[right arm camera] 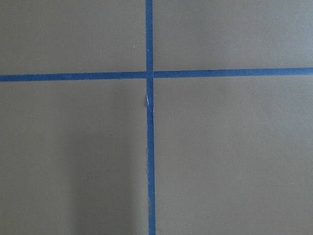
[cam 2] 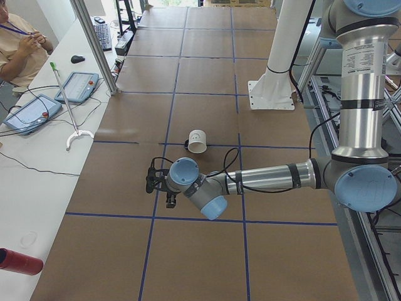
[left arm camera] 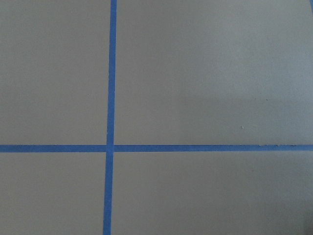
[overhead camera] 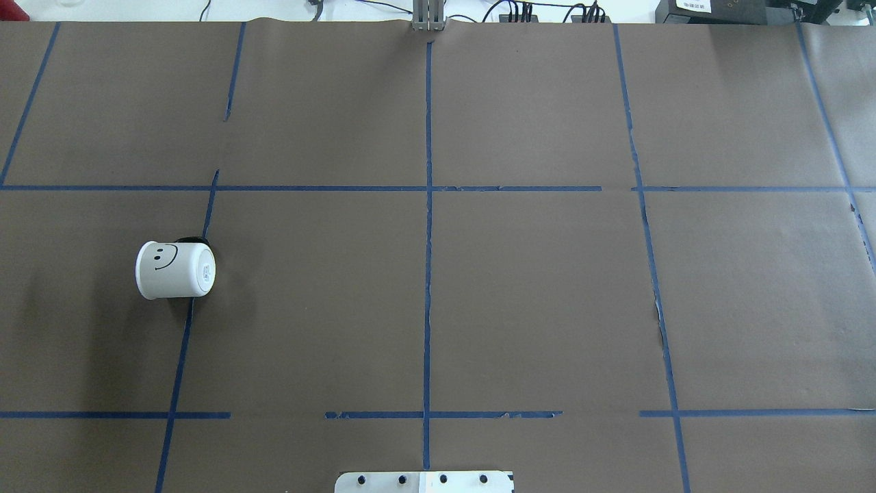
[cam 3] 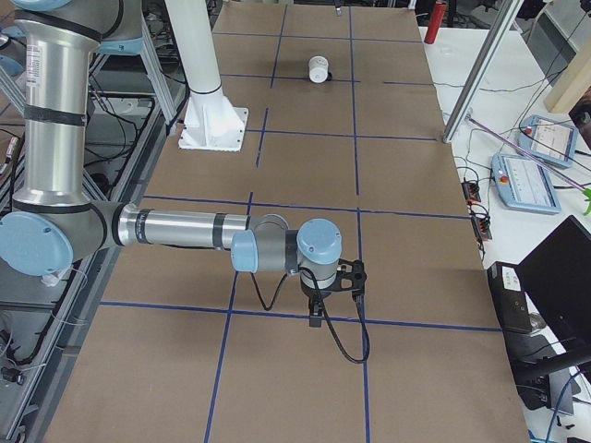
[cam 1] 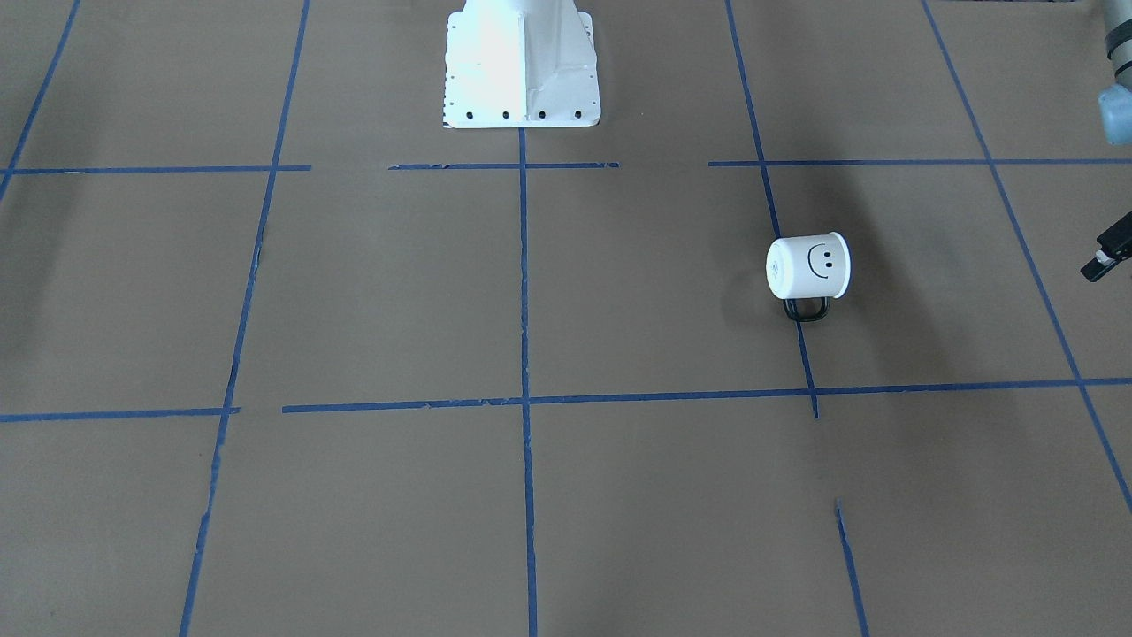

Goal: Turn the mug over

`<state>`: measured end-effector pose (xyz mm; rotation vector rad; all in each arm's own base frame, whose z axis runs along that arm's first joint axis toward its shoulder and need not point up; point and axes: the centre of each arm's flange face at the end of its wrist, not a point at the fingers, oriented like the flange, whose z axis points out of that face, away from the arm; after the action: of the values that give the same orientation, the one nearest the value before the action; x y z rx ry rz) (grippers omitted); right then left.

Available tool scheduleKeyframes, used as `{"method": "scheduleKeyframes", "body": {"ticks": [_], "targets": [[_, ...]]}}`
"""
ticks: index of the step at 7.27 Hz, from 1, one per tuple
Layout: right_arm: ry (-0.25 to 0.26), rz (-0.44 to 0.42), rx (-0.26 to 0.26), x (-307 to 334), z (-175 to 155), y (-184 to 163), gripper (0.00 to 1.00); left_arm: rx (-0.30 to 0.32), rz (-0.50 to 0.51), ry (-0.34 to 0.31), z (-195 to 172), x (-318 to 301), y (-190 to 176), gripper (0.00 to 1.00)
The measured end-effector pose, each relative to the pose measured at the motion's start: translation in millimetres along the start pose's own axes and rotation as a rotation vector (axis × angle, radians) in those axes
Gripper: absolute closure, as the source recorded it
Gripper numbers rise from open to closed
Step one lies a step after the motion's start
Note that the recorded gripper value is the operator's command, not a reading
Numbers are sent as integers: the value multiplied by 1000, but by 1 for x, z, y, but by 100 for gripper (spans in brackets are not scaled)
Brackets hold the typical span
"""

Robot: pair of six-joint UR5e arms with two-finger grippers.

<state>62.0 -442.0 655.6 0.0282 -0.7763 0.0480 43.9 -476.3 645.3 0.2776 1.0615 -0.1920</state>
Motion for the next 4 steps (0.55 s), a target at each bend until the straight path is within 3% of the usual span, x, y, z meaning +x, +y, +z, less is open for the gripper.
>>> {"method": "scheduleKeyframes", "body": {"ticks": [2,4], "targets": [[0,0,0,0,0,0,0,49,-111,67,38,44,16,0],[0,1,0,0,0,0,0,91,-201,178,53,68,29,0]]}}
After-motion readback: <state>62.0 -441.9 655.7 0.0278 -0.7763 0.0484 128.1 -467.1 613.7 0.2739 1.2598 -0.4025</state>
